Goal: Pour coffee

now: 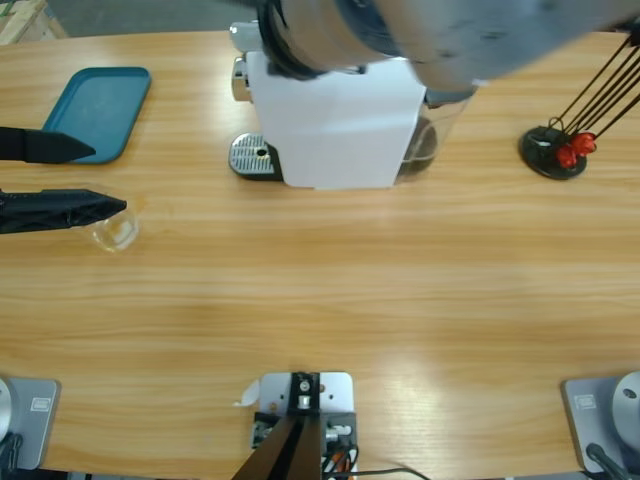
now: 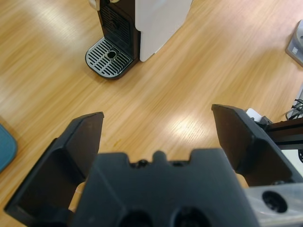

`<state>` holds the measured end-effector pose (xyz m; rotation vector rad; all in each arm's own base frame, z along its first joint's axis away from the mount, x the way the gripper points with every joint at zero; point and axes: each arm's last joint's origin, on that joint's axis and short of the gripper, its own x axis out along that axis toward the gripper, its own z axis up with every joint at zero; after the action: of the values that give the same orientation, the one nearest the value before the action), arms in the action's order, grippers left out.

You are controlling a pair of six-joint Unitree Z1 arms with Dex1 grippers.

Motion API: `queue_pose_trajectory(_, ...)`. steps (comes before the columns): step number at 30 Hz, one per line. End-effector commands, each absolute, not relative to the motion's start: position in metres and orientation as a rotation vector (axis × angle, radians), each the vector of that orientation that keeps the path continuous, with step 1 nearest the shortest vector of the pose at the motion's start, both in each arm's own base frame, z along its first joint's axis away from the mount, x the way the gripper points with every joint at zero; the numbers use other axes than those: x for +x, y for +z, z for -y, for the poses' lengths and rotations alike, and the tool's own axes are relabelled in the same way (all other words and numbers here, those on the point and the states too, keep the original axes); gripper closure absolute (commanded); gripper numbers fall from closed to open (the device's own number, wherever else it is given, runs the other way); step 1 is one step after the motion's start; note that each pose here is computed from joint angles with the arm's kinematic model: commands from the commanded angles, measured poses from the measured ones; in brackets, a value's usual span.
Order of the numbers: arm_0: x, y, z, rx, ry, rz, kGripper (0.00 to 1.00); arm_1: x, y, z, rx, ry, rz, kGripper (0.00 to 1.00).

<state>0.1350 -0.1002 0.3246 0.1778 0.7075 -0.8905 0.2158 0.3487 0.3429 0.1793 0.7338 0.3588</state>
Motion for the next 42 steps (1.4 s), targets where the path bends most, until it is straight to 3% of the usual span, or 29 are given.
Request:
queue_pose_trajectory(1,0.135,0.316,0.1,0.211,-0.918,-0.703,0.0,0.203,0.402,-0.324,-0.014,0.582,-0.639,0.128)
queue_pose_trajectory(4,0.133,0.321,0.098,0.209,-0.903,-0.682,0.0,0.203,0.422,-0.314,0.001,0.635,-0.604,0.001)
queue_pose_trajectory(11,0.128,0.318,0.093,0.218,-0.87,-0.719,0.0,0.187,0.452,-0.263,-0.086,0.762,-0.584,0.0)
queue_pose_trajectory(16,0.125,0.317,0.09,0.246,-0.848,-0.765,0.0,0.181,0.437,-0.213,-0.137,0.877,-0.666,0.0)
queue_pose_trajectory(20,0.12,0.324,0.085,0.407,-0.864,-0.796,0.0,0.168,0.413,-0.191,-0.252,0.884,-0.761,0.0)
queue_pose_trajectory(22,0.118,0.325,0.081,0.479,-0.855,-0.854,0.0,0.157,0.401,-0.177,-0.3,0.88,-0.802,0.0)
queue_pose_trajectory(27,0.108,0.328,0.067,0.562,-0.773,-0.927,0.0,0.137,0.394,-0.15,-0.307,0.826,-0.791,0.0)
queue_pose_trajectory(31,0.11,0.312,0.062,0.603,-0.697,-1.013,0.0,0.138,0.386,-0.147,-0.297,0.813,-0.792,0.0)
queue_pose_trajectory(34,0.104,0.304,0.049,0.554,-0.597,-1.01,0.0,0.14,0.381,-0.148,-0.285,0.81,-0.782,0.0)
queue_pose_trajectory(36,0.087,0.298,0.039,0.541,-0.58,-0.944,0.0,0.143,0.377,-0.148,-0.271,0.805,-0.776,0.0)
queue_pose_trajectory(42,0.075,0.294,0.037,0.475,-0.63,-0.834,0.0,0.164,0.362,-0.155,-0.245,0.787,-0.765,0.0)
